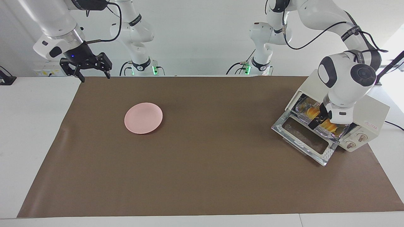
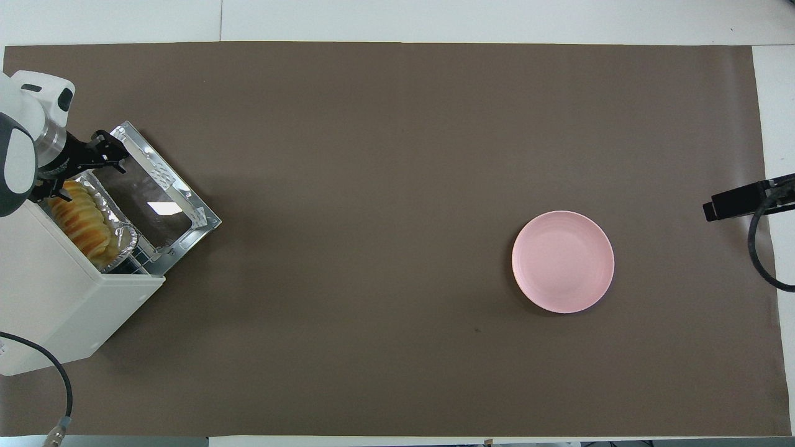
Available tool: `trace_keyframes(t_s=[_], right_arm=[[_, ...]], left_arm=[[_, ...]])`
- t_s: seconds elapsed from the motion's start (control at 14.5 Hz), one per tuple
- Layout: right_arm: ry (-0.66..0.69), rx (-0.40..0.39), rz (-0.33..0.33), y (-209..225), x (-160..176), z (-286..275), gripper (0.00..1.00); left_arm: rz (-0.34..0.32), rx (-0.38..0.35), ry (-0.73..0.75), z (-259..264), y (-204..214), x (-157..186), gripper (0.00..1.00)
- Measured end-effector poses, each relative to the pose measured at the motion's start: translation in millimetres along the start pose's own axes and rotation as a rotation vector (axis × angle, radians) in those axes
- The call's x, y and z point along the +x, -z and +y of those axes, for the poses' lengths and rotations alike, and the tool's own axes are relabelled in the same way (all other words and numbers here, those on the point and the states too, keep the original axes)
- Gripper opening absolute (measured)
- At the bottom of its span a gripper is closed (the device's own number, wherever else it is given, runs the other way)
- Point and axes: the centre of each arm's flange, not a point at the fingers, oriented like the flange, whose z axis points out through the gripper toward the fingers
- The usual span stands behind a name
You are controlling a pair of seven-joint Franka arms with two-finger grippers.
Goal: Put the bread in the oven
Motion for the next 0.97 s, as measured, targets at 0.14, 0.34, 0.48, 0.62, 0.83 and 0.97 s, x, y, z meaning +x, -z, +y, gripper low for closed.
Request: trace_keyframes(t_s=[0.14,0.34,0.48,0.62,0.83,0.97], right_arm=[[0.0,0.0,0.0,0,0,0,1.0],[0.0,0.0,0.0,0,0,0,1.0],[0.0,0.0,0.0,0,0,0,1.0],[0.0,0.0,0.0,0,0,0,1.0],[0.0,0.0,0.0,0,0,0,1.0],[0.0,0.0,0.0,0,0,0,1.0]], left_arm=[[-0.036,0.002,-0.106,-8,16,-10,1.0],[-0.092,-0.017,-0.262,-32,49,-33,1.0],[-0.112,-0.04,-0.316,-48,72,-51,1.0],[-0.136,-0.061,-0.363,-62,91,-72,1.0],[-0.173,-0.07,-0.438,-68,101,-96,1.0],[-0.199,-0.058,-0.462,-62,91,-104,1.0]])
